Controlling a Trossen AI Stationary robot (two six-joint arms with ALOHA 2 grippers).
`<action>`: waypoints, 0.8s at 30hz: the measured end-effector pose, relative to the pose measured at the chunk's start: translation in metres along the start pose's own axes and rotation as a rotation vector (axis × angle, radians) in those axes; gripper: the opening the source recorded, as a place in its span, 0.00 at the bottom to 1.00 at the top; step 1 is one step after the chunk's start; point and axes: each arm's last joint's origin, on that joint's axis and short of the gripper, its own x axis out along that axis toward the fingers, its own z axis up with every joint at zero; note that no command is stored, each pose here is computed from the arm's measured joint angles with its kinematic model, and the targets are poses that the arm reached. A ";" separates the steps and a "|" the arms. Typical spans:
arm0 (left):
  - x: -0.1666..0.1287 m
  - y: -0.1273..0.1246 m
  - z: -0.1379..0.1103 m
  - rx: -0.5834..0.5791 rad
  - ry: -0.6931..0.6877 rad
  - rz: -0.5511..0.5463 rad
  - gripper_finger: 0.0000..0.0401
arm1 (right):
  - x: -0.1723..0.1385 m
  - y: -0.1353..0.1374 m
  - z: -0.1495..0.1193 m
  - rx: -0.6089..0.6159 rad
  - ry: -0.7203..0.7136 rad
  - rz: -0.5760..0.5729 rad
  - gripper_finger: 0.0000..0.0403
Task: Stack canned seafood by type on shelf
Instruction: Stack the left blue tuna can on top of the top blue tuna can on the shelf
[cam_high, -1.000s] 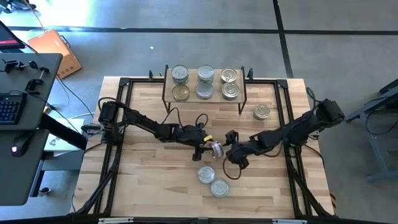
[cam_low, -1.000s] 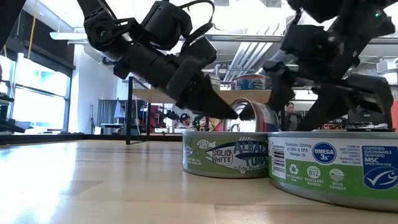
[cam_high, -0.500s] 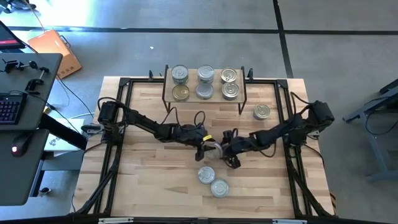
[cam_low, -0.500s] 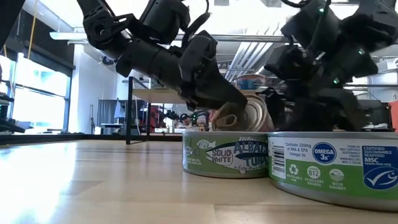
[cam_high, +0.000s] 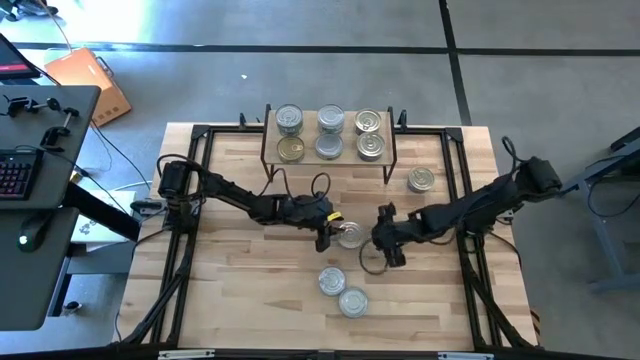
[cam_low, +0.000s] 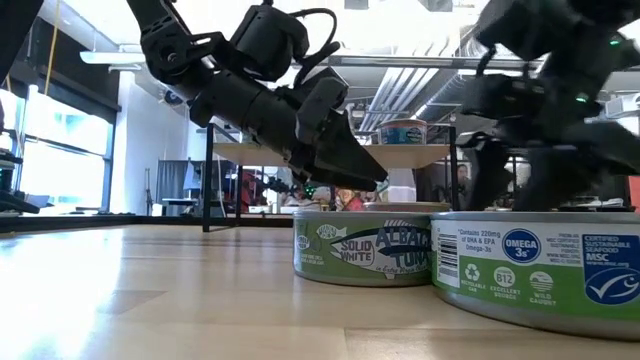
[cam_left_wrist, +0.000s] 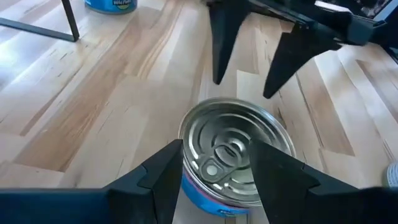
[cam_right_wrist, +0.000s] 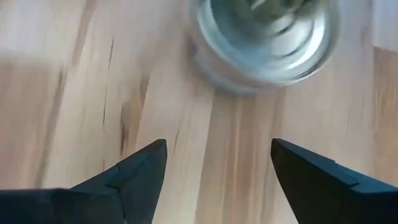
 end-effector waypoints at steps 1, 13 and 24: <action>0.000 0.000 0.000 0.000 0.000 0.000 0.43 | -0.001 0.003 -0.002 -0.051 0.016 -0.013 0.70; 0.001 -0.003 -0.003 0.166 0.015 -0.026 0.43 | -0.006 0.033 0.020 -0.224 -0.309 -0.029 0.70; 0.007 0.000 -0.014 0.190 0.051 0.013 0.38 | 0.022 0.015 0.012 -0.205 -0.435 -0.113 0.60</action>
